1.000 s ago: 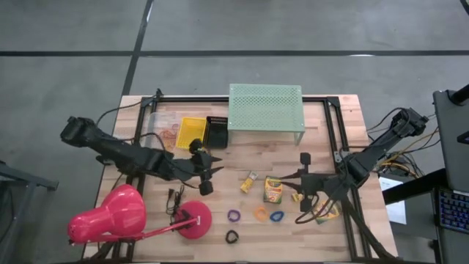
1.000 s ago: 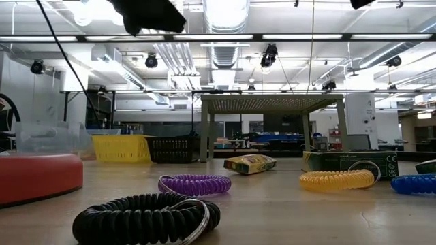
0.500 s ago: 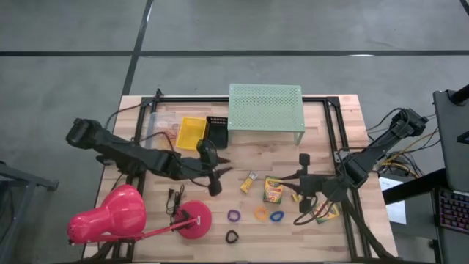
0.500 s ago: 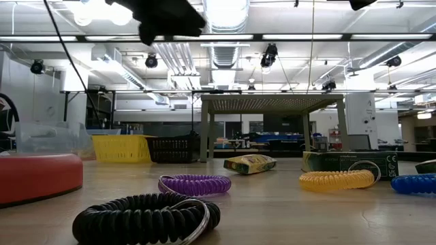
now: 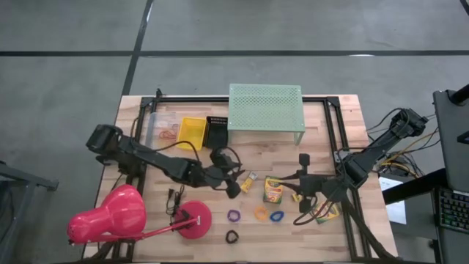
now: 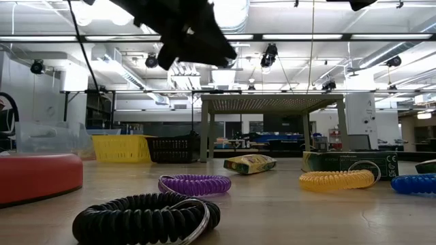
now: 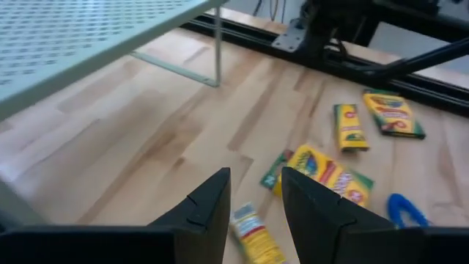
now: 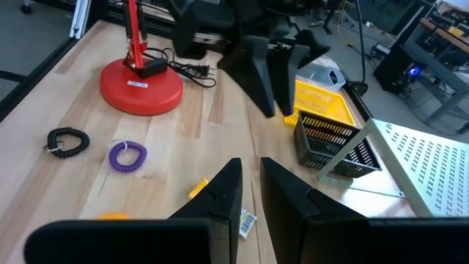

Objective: Pick & Place Office Desk Supplies
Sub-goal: Put the crayon into the yellow bin

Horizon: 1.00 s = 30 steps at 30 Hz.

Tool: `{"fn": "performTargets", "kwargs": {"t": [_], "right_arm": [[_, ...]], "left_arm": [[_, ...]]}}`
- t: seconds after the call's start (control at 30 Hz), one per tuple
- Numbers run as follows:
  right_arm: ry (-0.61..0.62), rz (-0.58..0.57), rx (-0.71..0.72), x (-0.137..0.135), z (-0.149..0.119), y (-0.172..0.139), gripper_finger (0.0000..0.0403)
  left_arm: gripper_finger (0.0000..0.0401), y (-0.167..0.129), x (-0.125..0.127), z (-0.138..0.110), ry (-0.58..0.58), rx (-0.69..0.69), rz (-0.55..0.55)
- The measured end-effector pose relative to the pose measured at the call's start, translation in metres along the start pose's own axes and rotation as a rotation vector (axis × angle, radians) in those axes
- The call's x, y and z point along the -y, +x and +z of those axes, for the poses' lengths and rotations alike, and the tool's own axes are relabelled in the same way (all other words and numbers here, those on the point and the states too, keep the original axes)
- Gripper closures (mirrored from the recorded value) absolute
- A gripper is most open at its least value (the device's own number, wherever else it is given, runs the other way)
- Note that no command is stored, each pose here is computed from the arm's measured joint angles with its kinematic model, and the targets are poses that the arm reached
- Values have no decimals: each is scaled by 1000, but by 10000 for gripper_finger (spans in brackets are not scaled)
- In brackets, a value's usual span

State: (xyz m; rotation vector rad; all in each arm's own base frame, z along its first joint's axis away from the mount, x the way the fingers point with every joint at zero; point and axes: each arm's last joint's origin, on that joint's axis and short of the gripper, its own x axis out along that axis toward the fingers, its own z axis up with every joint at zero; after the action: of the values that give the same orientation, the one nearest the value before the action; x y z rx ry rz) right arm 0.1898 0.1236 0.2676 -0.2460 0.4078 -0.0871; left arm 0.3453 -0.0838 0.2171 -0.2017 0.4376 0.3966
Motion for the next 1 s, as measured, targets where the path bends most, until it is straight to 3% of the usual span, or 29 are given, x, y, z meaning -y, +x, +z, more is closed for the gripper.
{"fn": "performTargets", "kwargs": {"t": [0.1, 0.3, 0.6, 1.0], "right_arm": [[0, 0, 0, 0, 0, 0, 355], [-1, 0, -1, 0, 0, 0, 355], [-1, 0, -1, 0, 0, 0, 355], [0, -1, -1, 0, 0, 0, 355]], "left_arm": [[273, 11, 6, -3, -6, -8, 22], [236, 29, 16, -17, -155, -6, 113], [160, 39, 34, -17, -121, -182, 99], [160, 67, 42, -34, -77, -337, 53]]}}
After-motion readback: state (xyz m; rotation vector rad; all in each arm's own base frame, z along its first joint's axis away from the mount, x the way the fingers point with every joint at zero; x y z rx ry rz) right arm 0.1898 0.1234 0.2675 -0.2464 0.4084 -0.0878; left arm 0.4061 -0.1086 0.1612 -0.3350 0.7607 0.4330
